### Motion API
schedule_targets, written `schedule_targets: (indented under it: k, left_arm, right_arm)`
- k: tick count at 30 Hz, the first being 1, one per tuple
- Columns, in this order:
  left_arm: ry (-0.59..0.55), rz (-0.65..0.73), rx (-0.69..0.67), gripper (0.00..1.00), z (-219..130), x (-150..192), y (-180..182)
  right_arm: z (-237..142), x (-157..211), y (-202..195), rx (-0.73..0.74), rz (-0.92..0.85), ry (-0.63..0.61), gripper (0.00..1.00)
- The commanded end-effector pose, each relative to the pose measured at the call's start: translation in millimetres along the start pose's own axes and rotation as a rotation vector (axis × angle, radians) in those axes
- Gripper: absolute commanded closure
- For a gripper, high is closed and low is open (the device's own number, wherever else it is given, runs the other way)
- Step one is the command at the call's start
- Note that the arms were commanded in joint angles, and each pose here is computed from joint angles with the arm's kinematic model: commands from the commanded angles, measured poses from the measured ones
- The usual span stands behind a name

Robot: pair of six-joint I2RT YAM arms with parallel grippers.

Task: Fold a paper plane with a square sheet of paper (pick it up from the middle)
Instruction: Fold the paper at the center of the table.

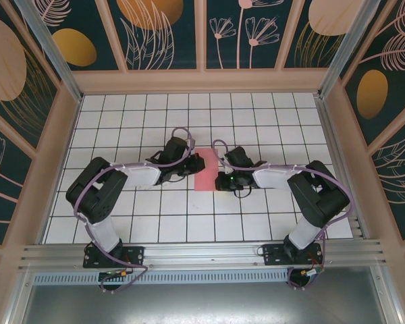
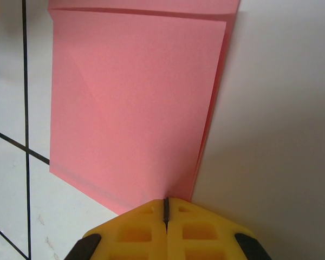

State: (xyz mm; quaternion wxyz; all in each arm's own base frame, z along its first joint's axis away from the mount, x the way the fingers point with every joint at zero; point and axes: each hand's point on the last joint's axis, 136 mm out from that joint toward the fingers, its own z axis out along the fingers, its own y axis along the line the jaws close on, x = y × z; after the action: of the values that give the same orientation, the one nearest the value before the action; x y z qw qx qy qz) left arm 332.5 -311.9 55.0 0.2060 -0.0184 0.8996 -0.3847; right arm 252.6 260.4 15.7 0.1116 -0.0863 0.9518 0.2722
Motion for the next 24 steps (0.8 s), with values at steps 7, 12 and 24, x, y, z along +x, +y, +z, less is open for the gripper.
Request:
schedule_targets:
  k: [7,12,24]
  left_arm:
    - [0.005,-0.015,-0.154,0.99,14,5,41]
    - [0.026,-0.025,-0.193,1.00,17,14,55]
    - [0.053,-0.048,-0.189,1.00,19,27,64]
  right_arm:
    - [3,26,-23,0.110,0.037,0.084,1.00]
    - [-8,4,-1,0.054,0.001,0.027,1.00]
    - [-11,-39,50,-0.152,-0.001,-0.105,1.00]
